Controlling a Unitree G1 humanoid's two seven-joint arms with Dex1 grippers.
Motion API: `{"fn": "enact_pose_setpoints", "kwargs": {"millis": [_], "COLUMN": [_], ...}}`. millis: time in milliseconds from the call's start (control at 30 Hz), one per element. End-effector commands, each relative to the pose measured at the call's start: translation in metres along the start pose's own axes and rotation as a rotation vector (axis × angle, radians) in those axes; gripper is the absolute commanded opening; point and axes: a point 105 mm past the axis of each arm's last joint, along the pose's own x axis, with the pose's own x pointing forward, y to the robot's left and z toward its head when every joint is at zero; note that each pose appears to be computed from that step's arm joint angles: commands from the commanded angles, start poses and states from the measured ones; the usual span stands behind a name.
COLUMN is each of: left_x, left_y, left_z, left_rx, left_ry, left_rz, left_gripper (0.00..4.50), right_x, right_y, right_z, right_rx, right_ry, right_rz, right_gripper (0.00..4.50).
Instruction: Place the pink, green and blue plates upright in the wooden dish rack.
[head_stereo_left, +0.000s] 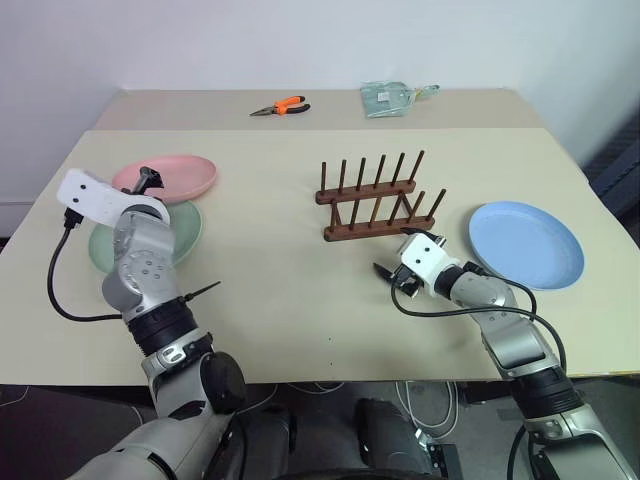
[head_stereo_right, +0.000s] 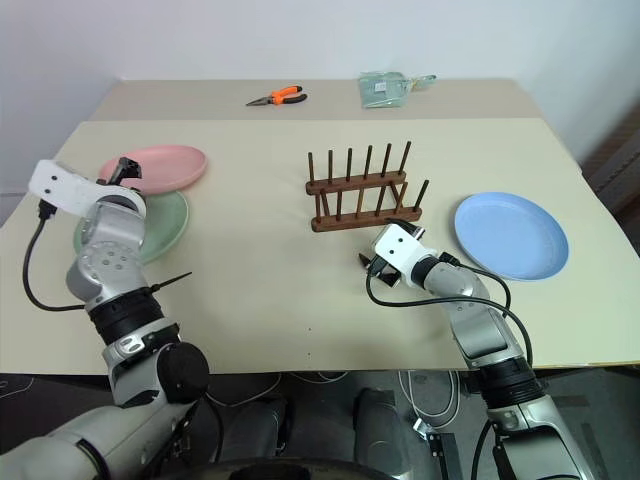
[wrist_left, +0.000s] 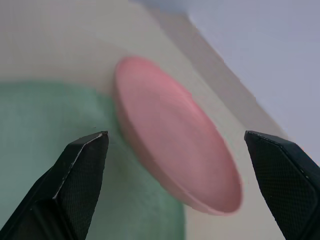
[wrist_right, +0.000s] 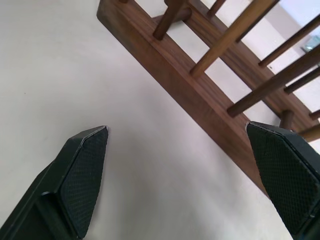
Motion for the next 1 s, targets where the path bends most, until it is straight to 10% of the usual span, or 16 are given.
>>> {"fn": "enact_pose_setpoints", "kwargs": {"millis": [33,167,367,767,1000], "left_x": [0.016,0.031,0.026,-0.108,-0.147], "left_y": [-0.003,-0.001,-0.040,-0.161,-0.182], "left_z": [0.000,-0.001,-0.003,-0.077,-0.096], "left_rx": [-0.185,-0.255,-0.121,0.345,0.353], "left_ry": [0.098,0.131,0.143,0.268,0.342], "left_rz": [-0.023,-0.008,-0.239,-1.049,-1.189], "left_gripper": [4.45,3.58,0.55,0.55,0.55], "right_x": [0.002,-0.003,-0.019,-0.034,-0.008], "right_y": [0.009,0.009,-0.002,-0.061,-0.061], "right_z": [0.000,-0.003,0.002,0.139,0.138], "right_rx": [0.003,-0.004,0.054,-0.328,-0.696], "right_ry": [-0.004,0.006,-0.016,-0.356,-0.286], "right_rz": [0.022,-0.005,-0.057,-0.166,-0.145], "right_gripper": [4.50,4.50,4.50,4.50,4.50]}}
